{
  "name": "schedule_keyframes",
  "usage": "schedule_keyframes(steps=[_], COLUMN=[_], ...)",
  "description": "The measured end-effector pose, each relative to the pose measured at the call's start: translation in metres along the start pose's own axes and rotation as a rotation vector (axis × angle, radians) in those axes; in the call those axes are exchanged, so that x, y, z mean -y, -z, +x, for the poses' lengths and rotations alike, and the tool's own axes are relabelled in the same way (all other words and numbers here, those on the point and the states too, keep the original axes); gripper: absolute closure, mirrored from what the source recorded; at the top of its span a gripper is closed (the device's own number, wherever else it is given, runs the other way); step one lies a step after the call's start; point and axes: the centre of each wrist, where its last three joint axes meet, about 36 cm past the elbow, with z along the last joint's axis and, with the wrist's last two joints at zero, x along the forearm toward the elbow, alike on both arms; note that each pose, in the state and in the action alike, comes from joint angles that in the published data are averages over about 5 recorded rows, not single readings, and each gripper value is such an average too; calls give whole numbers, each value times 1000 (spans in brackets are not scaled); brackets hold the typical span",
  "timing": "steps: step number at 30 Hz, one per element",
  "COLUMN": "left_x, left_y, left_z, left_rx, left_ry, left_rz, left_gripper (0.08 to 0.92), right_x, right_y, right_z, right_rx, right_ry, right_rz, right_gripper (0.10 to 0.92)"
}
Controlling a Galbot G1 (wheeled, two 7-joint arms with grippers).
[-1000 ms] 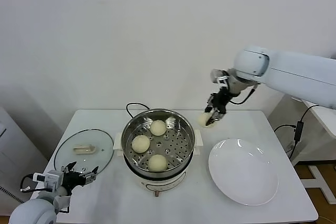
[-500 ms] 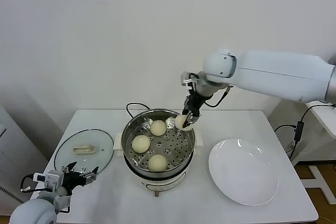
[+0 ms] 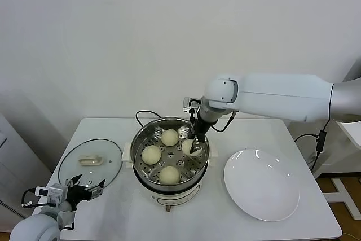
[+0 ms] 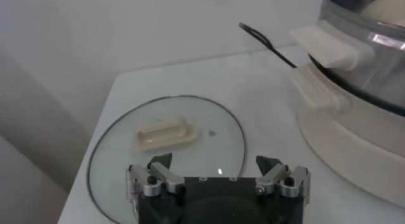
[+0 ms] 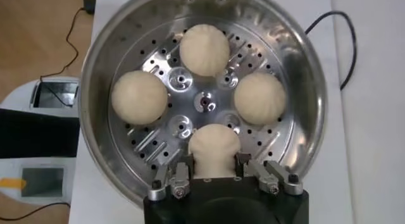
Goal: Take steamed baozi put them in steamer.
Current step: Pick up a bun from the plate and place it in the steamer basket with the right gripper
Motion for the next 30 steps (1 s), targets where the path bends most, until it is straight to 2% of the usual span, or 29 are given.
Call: schedule_keyframes(steps=[5, 8, 19, 24, 30], left_x=[-1, -1, -3, -2, -5], left_y=[-1, -1, -1, -1, 2], left_z=[-1, -1, -2, -1, 0], left_rx=[-1, -2, -1, 1, 10], left_ry=[1, 1, 3, 2, 13], left_rz=[1, 2, 10, 12, 15], left_gripper=[177, 177, 177, 177, 177], right_x=[-4, -5, -3, 0, 5], right_y=[0, -1, 0, -6, -32], right_z=[-16, -25, -23, -3, 23], right_rx=[-9, -13, 20, 70, 195], right_ry=[-2, -3, -13, -19, -49], right_rz=[-10, -16, -37, -58, -128], right_gripper=[607, 576, 282, 205, 200])
